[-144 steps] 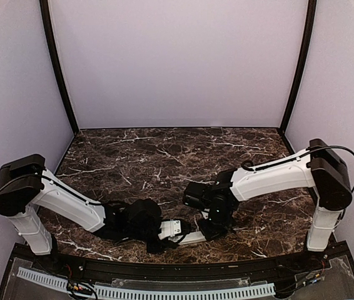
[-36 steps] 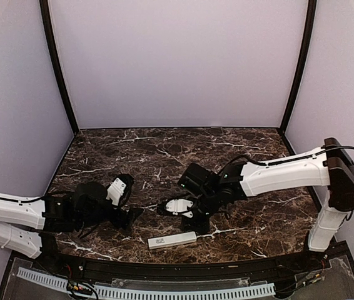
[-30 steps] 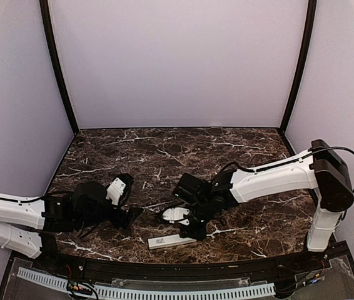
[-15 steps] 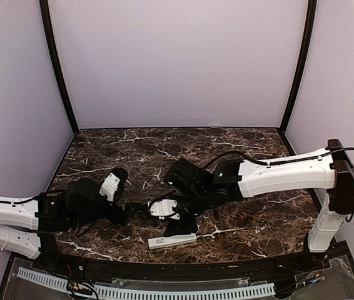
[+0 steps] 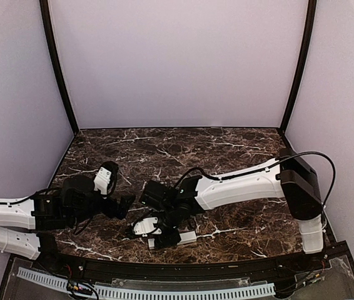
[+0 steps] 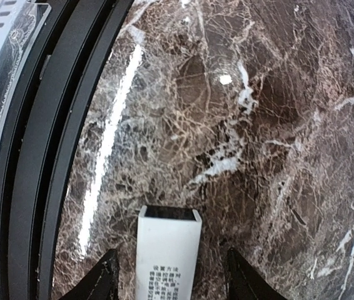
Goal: Load the batteries into the remote control
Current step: Pick up the remote control from the center of the board.
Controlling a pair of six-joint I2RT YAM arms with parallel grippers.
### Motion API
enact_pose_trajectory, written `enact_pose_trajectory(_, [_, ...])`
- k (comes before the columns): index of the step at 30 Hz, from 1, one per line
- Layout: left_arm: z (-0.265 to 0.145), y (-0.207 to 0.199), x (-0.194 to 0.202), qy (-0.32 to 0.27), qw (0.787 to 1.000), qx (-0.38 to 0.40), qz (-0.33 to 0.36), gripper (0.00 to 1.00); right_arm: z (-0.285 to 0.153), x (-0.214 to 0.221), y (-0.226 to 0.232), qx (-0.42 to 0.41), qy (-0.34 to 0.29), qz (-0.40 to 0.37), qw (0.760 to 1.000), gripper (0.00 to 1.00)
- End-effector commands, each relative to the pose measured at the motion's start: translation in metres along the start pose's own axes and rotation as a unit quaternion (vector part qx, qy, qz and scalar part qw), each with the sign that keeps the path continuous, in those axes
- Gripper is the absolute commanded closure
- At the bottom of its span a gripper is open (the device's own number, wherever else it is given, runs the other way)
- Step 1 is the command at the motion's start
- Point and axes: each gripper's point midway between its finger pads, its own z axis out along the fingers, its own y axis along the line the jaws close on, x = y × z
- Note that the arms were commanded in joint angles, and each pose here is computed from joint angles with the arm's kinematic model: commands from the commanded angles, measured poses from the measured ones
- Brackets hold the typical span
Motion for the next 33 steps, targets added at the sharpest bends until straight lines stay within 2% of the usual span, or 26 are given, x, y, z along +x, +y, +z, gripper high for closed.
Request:
enact_pose_trajectory(1, [0.001,0.011,0.017,0.024,0.999,-0.022,0.005,0.01,0.009,-0.007,0.01,-0.013,0.007,0.004,1.0,0.46])
enact_pose_trajectory(8, [0.004,0.008,0.017,0.024,0.999,-0.017,0.013,0.01,0.024,0.019,0.01,-0.007,0.064,0.028,0.998,0.53])
enact_pose_trajectory(14, [0.006,0.006,0.018,0.027,0.999,-0.015,0.018,0.01,0.025,0.022,0.007,0.002,0.074,0.04,0.996,0.68])
enact_pose_trajectory(17, [0.007,0.006,0.017,0.027,0.999,-0.015,0.019,0.01,0.023,0.022,0.006,0.005,0.078,0.042,0.996,0.81])
enact_pose_trajectory(19, [0.007,0.006,0.017,0.026,0.999,-0.014,0.019,0.01,0.021,0.02,0.007,0.003,0.076,0.043,0.996,0.85])
enact_pose_trajectory(25, [0.007,0.004,0.014,0.019,0.999,-0.01,0.026,0.01,-0.003,-0.001,0.005,0.006,0.036,0.048,0.998,0.95])
enact_pose_trajectory(33, [0.008,0.0,0.002,0.003,0.999,-0.003,0.039,0.02,-0.064,-0.029,-0.016,0.017,-0.061,0.097,0.993,0.99])
